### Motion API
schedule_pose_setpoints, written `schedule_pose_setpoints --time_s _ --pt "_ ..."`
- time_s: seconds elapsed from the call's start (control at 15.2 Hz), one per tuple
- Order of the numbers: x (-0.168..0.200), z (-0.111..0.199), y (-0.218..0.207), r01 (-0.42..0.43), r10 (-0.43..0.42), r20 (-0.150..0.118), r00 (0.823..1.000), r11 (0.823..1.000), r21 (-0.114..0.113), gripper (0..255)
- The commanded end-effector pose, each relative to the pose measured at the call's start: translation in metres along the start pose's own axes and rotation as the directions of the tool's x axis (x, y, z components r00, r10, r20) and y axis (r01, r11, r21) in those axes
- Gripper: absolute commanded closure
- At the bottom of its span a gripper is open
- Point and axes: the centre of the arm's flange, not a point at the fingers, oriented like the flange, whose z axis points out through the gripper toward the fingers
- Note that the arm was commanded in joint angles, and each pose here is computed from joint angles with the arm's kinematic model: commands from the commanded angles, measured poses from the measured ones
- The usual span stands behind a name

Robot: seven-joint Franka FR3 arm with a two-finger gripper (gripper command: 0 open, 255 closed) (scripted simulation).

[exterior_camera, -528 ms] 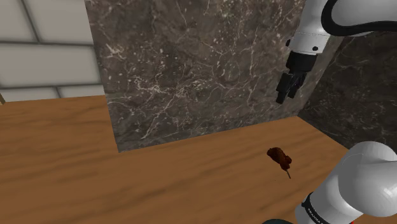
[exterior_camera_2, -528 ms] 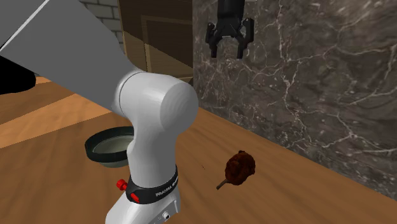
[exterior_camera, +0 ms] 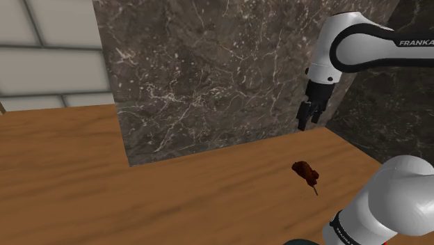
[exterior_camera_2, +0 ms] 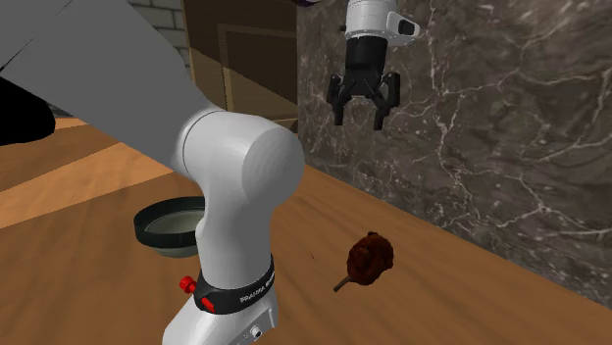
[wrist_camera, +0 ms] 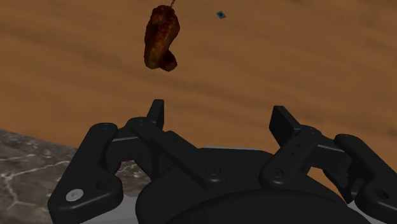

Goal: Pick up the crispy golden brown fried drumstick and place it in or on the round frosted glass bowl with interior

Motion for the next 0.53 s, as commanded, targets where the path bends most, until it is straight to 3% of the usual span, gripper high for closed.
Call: schedule_pose_setpoints --time_s 0.0,0.46 --pt "0.006 0.024 0.008 -0.016 0.017 0.020 1.000 1.000 -0.009 0" --pt "0.018 0.111 0.038 -0.074 0.077 0.092 0.993 0.996 -0.040 0"
